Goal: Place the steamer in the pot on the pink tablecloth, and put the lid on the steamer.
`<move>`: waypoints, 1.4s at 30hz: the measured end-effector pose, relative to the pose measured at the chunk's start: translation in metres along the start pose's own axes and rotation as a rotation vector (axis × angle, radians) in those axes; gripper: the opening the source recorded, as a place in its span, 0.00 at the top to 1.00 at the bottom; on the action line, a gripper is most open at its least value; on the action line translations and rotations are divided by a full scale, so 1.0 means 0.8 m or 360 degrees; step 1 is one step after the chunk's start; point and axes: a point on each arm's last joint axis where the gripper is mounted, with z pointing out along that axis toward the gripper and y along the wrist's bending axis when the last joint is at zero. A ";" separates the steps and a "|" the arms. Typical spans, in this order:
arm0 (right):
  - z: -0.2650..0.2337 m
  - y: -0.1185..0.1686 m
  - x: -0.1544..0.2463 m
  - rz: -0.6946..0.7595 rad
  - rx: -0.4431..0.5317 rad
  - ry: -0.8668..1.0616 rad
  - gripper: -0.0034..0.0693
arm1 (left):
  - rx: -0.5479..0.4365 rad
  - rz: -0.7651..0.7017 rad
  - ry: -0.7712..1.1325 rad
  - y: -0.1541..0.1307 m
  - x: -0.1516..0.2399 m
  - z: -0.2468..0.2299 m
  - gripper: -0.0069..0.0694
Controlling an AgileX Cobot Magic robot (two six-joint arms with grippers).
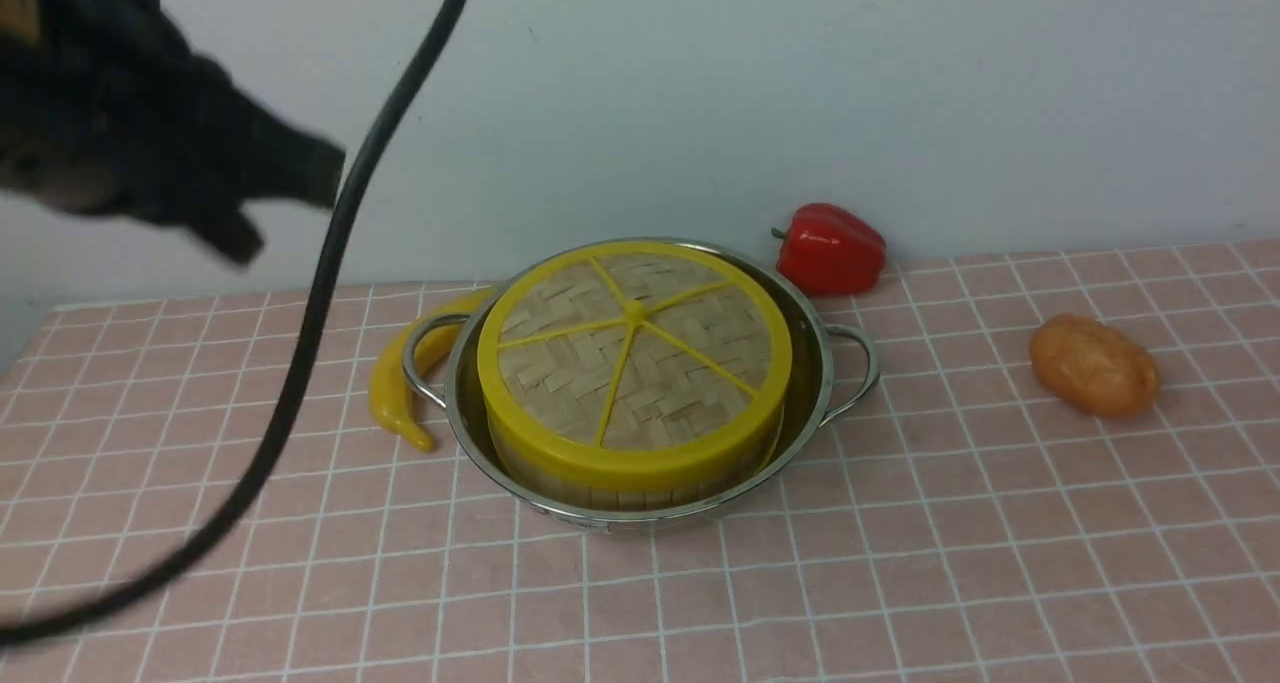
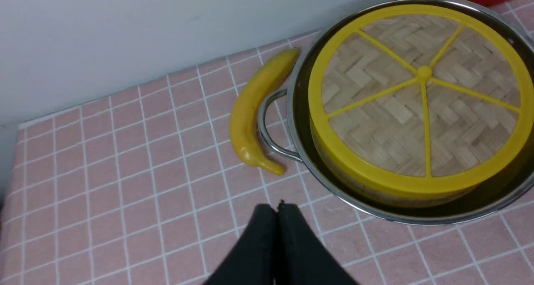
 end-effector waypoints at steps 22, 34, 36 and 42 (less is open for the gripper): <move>-0.001 0.012 0.015 0.0258 -0.0164 0.0013 0.92 | 0.0254 0.0012 -0.0127 -0.016 0.152 0.028 0.90; -0.001 0.013 0.015 0.0289 -0.0190 0.0018 0.87 | -0.0117 0.0059 -0.0432 0.032 0.181 0.006 0.88; -0.001 0.013 0.015 0.0289 -0.0190 0.0018 0.86 | -0.0283 0.0029 -0.0569 0.044 0.209 0.002 0.88; -0.001 0.013 0.015 0.0289 -0.0191 0.0017 0.83 | -0.0554 -0.0012 -0.0775 0.039 0.292 0.017 0.87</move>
